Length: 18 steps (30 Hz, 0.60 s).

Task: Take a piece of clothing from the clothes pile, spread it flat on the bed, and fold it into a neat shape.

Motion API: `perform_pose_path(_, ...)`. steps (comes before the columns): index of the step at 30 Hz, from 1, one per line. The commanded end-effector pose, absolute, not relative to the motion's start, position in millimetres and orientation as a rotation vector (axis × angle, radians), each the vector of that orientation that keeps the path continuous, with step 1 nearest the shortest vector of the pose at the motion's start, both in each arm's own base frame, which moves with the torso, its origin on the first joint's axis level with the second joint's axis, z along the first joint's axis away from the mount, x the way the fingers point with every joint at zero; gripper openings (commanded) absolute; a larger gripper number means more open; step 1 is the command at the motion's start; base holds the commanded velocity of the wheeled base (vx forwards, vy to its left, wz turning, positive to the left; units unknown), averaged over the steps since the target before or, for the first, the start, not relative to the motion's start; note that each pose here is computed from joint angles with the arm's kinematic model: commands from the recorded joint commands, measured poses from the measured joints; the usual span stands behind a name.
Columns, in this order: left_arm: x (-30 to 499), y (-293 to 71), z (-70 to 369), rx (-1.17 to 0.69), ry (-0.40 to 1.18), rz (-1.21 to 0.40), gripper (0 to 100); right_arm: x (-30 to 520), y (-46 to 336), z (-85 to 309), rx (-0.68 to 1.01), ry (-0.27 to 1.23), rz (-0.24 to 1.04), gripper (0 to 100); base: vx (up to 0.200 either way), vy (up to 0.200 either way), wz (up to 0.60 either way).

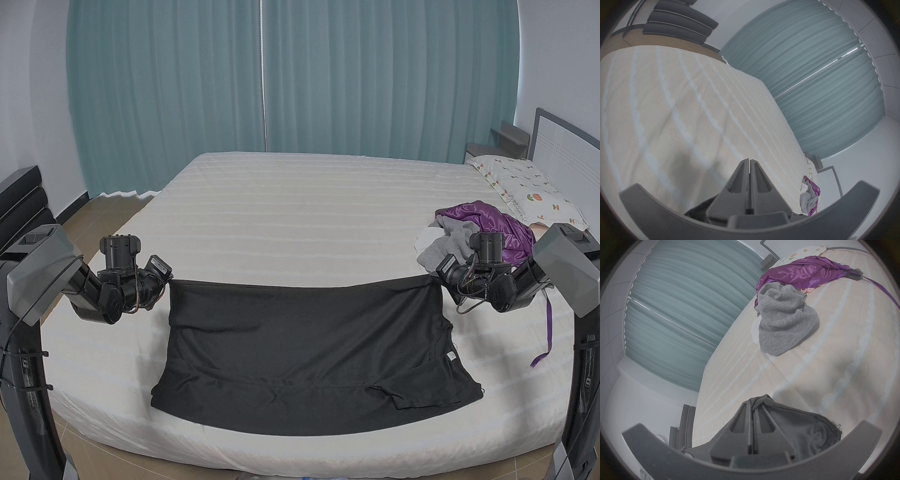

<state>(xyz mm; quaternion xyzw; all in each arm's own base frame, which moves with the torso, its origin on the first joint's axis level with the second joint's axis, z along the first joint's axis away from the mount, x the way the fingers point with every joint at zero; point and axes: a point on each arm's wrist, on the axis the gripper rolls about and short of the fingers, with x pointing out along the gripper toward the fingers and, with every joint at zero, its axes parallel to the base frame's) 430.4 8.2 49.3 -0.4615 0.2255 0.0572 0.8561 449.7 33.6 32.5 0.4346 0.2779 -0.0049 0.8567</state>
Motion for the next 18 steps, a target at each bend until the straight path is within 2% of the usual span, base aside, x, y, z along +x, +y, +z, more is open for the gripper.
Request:
perform_pose_path(1,426.5,9.9,61.9,-0.982,0.468,0.112,0,448.7,33.6,31.2,0.913,0.589,-0.013,0,0.000,0.000,0.00)
perform_pose_path(3,423.5,11.4,66.9,-0.988,0.471,0.106,0,448.1,33.6,31.2,0.913,0.591,-0.014,0,0.000,0.000,0.00)
perform_pose_path(4,417.2,0.0,67.5,-0.965,0.521,0.079,0,448.0,33.6,29.4,0.913,0.595,-0.016,0,0.000,0.000,0.00)
perform_pose_path(7,414.5,-3.2,86.5,-0.965,0.492,0.056,0,447.4,34.9,27.3,0.912,0.602,-0.016,0,0.000,0.000,0.00)
perform_pose_path(13,409.5,-7.2,91.8,-0.894,0.481,0.074,0,446.4,35.5,28.3,0.913,0.603,-0.015,0,0.000,0.000,0.00)
perform_pose_path(14,404.0,-24.2,77.2,-0.850,0.546,0.065,0,446.4,36.2,28.3,0.911,0.603,-0.013,0,0.000,0.000,0.00)
perform_pose_path(15,403.7,-31.7,74.4,-0.813,0.545,0.063,0,446.3,36.9,29.0,0.911,0.603,-0.011,0,0.000,0.000,0.00)
perform_pose_path(17,407.7,-18.3,85.0,-0.831,0.473,0.096,0,445.9,37.6,29.4,0.912,0.603,-0.010,0,0.000,0.000,0.00)
perform_pose_path(18,407.1,-18.5,82.4,-0.852,0.489,0.097,0,445.6,37.6,28.3,0.912,0.606,-0.012,0,0.000,0.000,0.00)
